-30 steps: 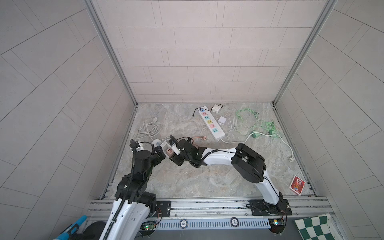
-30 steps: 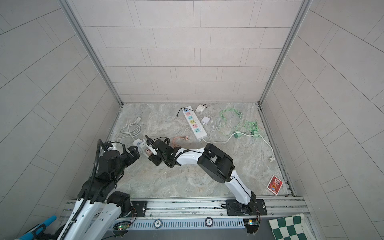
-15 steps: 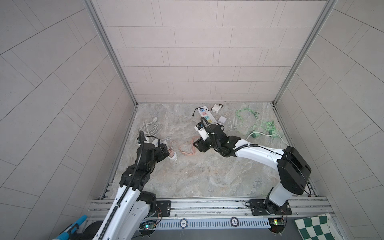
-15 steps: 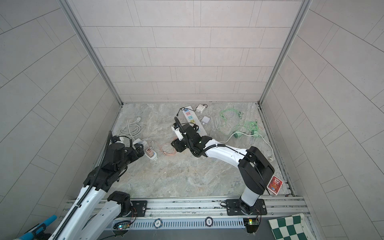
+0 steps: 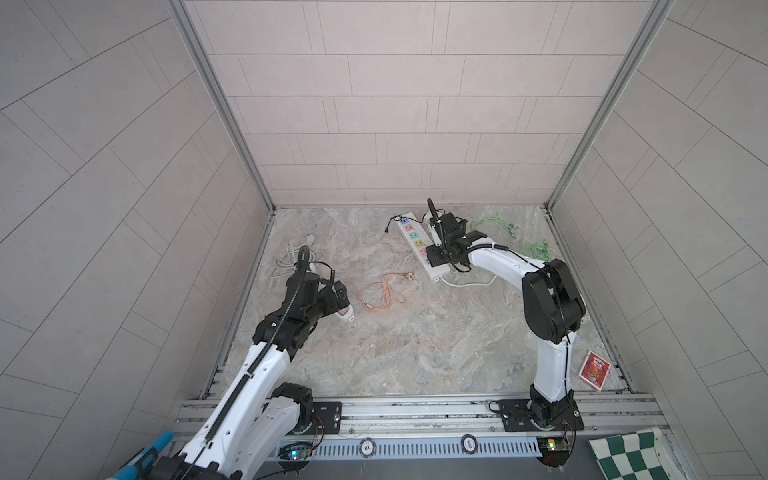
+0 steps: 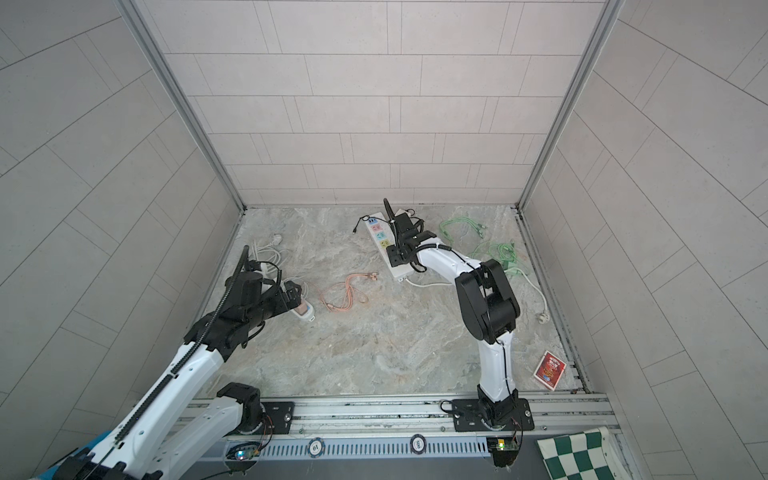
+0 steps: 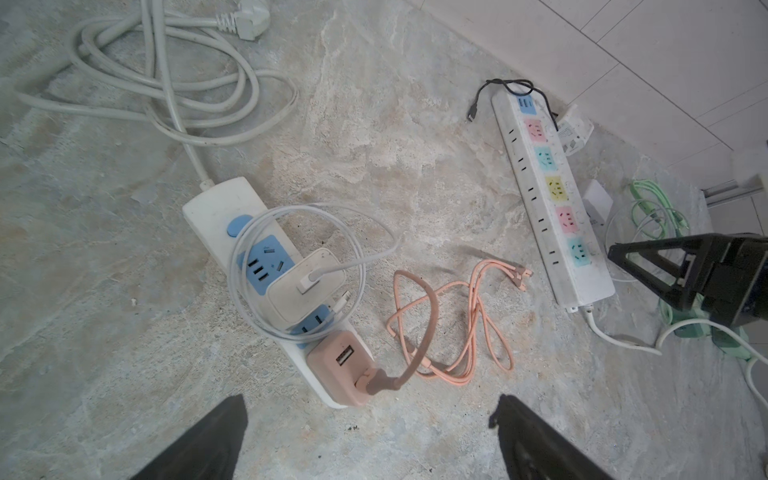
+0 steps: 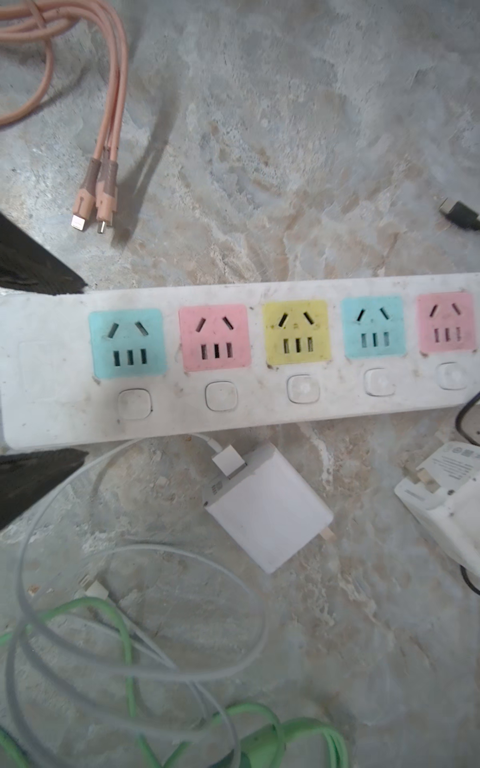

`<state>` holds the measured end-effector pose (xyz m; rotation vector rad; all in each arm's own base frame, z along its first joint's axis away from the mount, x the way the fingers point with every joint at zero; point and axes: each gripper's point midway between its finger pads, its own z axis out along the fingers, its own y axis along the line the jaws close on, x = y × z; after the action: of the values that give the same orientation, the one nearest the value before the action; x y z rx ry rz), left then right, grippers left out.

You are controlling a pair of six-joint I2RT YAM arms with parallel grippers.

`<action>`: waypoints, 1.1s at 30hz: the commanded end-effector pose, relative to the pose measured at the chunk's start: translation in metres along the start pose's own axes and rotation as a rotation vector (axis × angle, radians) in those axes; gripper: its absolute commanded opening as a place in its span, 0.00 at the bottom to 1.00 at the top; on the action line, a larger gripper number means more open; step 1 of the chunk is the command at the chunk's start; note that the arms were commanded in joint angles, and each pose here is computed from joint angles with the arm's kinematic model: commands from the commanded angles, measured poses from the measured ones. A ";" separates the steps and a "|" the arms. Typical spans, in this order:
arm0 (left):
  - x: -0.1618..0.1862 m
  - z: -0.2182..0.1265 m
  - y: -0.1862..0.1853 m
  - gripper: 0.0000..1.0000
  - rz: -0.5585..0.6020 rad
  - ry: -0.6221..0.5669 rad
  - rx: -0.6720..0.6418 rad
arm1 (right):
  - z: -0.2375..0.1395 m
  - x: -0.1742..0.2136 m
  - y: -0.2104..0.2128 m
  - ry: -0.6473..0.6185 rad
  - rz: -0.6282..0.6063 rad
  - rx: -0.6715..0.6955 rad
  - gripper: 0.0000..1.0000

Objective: Insert the plug
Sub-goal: 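Open the right gripper off the pink charger and move to the colourful strip, then grasp the long colourful-socket power strip with the right gripper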

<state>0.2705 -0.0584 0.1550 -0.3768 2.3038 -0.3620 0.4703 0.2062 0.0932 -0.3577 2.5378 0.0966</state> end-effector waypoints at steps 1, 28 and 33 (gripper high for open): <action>0.005 0.005 -0.001 0.96 0.028 0.000 0.016 | 0.010 0.015 -0.009 0.109 -0.014 0.025 0.59; 0.012 0.012 0.027 0.91 -0.028 -0.006 -0.102 | 0.043 0.038 0.008 0.234 -0.094 -0.067 0.63; 0.006 0.010 0.020 0.93 -0.035 -0.016 -0.073 | 0.034 0.035 0.013 0.218 -0.100 -0.078 0.66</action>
<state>0.2650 -0.0417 0.1249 -0.4478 2.3386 -0.2586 0.4801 0.2189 0.0605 -0.4735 2.6477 0.1458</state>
